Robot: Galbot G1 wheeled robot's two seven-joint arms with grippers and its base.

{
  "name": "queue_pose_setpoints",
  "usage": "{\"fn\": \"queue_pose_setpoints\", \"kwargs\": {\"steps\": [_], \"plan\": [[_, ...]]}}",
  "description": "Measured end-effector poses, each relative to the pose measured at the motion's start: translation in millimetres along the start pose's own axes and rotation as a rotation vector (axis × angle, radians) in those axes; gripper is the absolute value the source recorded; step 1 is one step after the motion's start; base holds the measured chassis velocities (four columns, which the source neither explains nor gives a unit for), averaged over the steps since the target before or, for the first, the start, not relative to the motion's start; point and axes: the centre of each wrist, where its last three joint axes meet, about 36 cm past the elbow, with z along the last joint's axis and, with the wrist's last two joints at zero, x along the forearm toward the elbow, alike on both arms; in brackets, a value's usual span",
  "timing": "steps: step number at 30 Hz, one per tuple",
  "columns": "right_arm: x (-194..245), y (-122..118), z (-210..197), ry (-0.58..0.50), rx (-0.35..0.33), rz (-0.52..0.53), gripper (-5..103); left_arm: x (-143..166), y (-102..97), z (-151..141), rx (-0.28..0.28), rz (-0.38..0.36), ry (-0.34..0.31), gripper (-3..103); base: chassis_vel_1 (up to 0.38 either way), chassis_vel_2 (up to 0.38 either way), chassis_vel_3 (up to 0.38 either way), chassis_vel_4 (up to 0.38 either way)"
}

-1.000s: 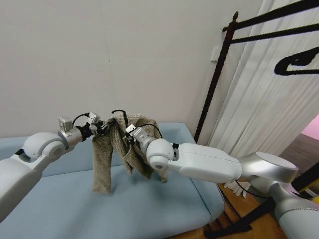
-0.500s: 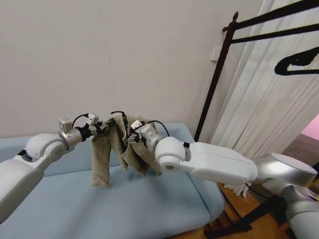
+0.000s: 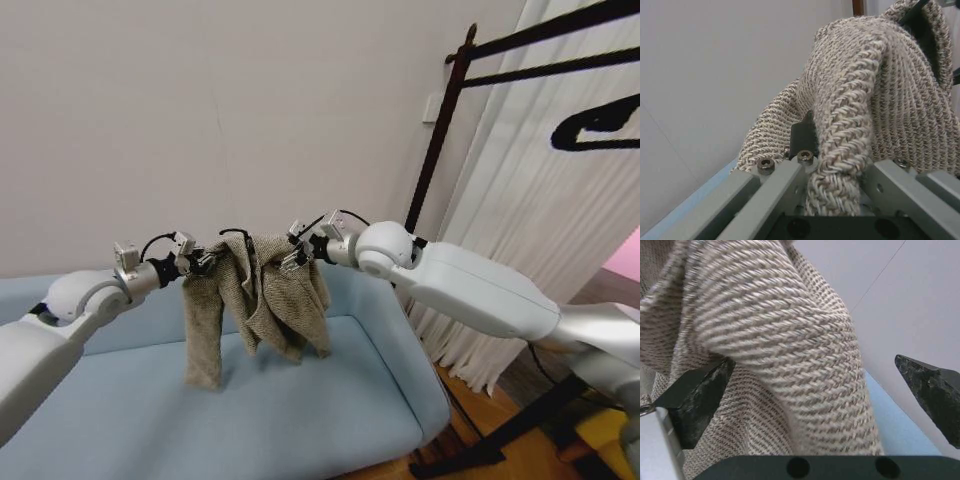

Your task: Pick up the clothes from the sofa and hang them on the clothes hanger.

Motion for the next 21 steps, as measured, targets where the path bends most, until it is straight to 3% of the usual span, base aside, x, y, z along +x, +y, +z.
{"fn": "queue_pose_setpoints", "kwargs": {"steps": [4,12,13,16,18,21], "plan": [[-9,-1,0,0.016,-0.027,-0.028,95,2,0.4,-2,-0.016,0.026,-0.009,3,0.0,0.0,0.0,0.0],[-11,4,-9,0.019,-0.08,-0.074,64,4,1.4,2,-0.031,0.052,-0.014,3,0.0,0.0,0.0,0.0],[-11,4,-9,0.019,-0.08,-0.074,64,4,1.4,2,-0.031,0.052,-0.014,3,0.0,0.0,0.0,0.0],[-3,8,-9,0.016,-0.101,-0.093,48,4,1.9,6,-0.034,0.058,-0.021,3,0.0,0.0,0.0,0.0],[-2,8,-9,0.015,-0.105,-0.097,48,4,1.9,6,-0.034,0.059,-0.022,3,0.0,0.0,0.0,0.0],[4,12,-7,0.008,-0.126,-0.12,32,4,1.6,6,-0.039,0.072,-0.028,3,0.0,0.0,0.0,0.0]]}}
